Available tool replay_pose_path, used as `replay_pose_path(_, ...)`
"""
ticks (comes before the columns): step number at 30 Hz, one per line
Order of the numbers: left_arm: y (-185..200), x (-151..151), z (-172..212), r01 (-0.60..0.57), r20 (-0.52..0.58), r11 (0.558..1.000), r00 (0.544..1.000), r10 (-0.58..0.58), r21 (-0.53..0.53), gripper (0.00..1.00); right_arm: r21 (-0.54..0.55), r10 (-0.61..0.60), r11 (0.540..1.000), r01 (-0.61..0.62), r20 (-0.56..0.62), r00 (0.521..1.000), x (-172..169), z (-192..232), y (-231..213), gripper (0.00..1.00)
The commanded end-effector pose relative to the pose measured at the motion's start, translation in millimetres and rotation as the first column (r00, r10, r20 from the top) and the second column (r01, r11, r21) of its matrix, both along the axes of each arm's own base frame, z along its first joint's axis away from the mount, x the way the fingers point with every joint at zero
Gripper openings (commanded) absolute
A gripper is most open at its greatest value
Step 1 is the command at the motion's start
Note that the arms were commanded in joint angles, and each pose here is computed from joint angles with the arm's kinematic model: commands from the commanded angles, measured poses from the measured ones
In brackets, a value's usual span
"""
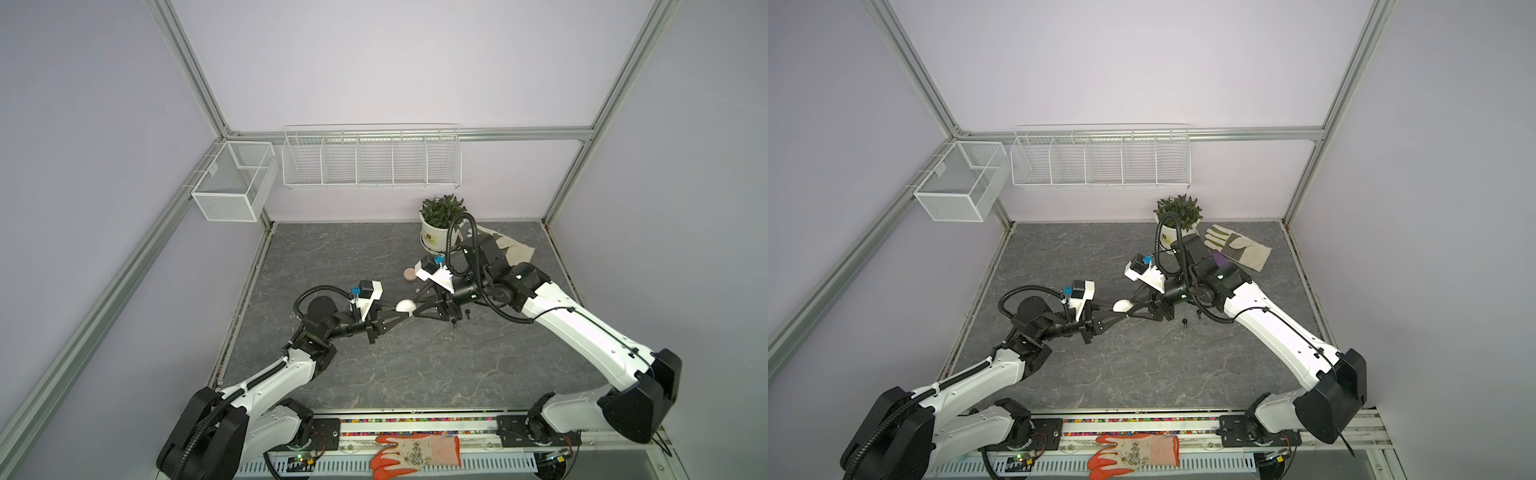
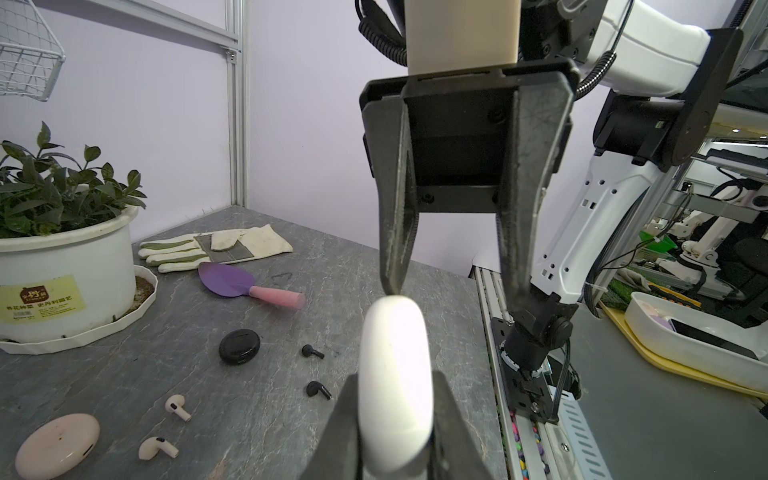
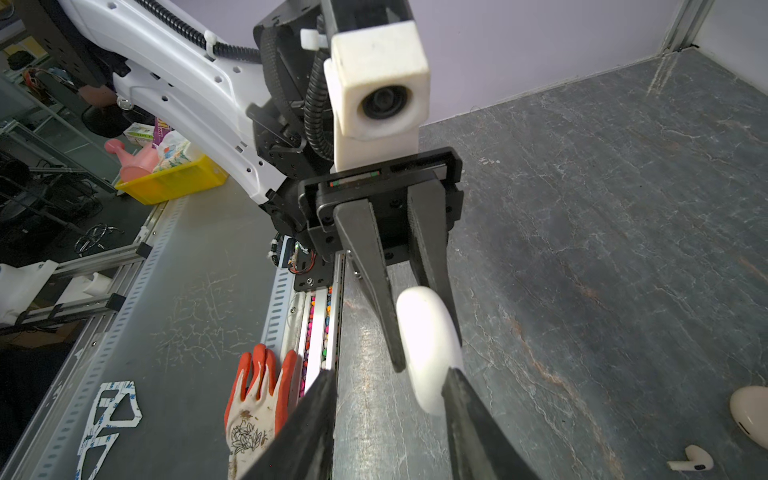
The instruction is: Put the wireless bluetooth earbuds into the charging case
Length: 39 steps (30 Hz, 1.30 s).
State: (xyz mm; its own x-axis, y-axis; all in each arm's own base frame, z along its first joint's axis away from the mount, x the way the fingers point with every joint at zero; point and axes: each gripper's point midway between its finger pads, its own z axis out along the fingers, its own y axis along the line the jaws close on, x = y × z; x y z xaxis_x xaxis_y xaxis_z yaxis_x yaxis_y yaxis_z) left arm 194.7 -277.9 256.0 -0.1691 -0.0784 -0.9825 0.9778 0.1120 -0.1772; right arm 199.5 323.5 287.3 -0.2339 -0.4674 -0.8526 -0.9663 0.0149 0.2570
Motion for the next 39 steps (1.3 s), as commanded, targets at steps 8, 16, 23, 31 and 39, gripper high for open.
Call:
replay_pose_path(8, 1, -1, 15, 0.007, 0.055, 0.999, 0.998, -0.005, -0.038, 0.0, 0.026, 0.058, 0.998, -0.058, 0.006, 0.998, 2, -4, 11, 0.37)
replay_pose_path(16, 1, 0, 12, 0.001, 0.049, 0.999, 0.999, 0.001, -0.033, 0.0, 0.022, 0.07, 0.997, -0.07, -0.012, 0.997, -1, -10, 12, 0.32)
replay_pose_path(23, 1, 0, 11, -0.003, 0.046, 0.999, 0.999, 0.004, -0.033, 0.0, 0.04, 0.079, 0.996, -0.079, 0.004, 0.997, -5, -2, 11, 0.33)
replay_pose_path(31, 1, -1, 13, 0.002, 0.051, 0.999, 0.999, 0.0, -0.037, 0.0, 0.059, 0.082, 0.995, -0.083, 0.023, 0.996, -6, 9, 12, 0.36)
replay_pose_path(39, 1, -1, 12, 0.004, 0.045, 0.999, 0.999, -0.002, -0.035, 0.0, 0.059, 0.086, 0.994, -0.087, 0.014, 0.996, -5, 8, 15, 0.39)
